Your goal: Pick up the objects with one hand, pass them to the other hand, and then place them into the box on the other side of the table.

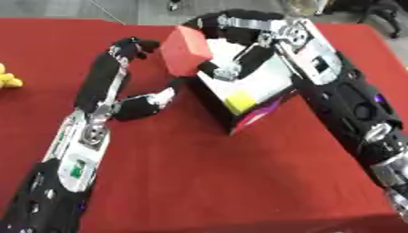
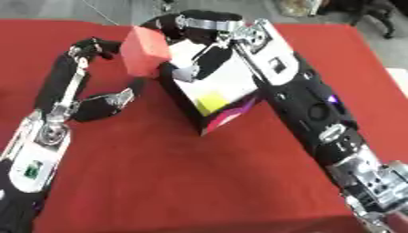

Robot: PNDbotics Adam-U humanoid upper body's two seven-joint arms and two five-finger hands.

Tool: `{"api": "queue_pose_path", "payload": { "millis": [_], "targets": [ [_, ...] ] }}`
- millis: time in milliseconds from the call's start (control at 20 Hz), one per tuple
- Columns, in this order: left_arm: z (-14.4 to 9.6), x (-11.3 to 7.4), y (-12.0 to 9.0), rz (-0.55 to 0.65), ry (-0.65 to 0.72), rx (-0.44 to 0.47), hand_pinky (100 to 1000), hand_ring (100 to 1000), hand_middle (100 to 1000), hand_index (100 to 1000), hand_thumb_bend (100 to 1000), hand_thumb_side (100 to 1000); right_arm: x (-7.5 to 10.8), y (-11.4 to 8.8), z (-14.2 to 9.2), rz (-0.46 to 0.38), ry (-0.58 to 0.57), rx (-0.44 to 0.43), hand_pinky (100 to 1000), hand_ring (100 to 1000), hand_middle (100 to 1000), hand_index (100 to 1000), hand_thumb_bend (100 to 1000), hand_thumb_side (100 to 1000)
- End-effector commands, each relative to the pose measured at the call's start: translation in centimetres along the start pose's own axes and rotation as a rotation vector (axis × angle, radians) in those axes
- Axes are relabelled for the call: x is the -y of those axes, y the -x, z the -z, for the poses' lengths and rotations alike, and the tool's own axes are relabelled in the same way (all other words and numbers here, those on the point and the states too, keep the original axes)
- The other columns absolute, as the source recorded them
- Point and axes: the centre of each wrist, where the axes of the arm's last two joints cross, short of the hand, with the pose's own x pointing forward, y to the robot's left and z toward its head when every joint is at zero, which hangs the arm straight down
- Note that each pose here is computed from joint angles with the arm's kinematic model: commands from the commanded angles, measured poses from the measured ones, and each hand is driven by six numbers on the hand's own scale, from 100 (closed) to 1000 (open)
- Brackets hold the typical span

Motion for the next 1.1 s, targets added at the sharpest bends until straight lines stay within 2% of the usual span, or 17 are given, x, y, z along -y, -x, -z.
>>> {"api": "queue_pose_path", "payload": {
  "millis": [50,550,1100],
  "targets": [
    [0.3,-0.9,0.2,0.017,-0.019,0.022,781,656,655,798,502,726,1.5,-0.9,-1.0,-0.031,0.016,-0.004,929,815,739,698,100,100],
    [-0.8,-1.6,1.4,0.037,-0.031,0.022,778,662,656,795,488,701,2.3,-0.4,-3.9,0.006,0.11,-0.095,931,817,742,702,100,100],
    [-1.7,-1.8,2.5,0.067,-0.021,0.011,777,666,660,789,473,701,2.6,1.3,-9.7,-0.047,0.259,-0.265,924,812,738,698,100,100]
  ]
}}
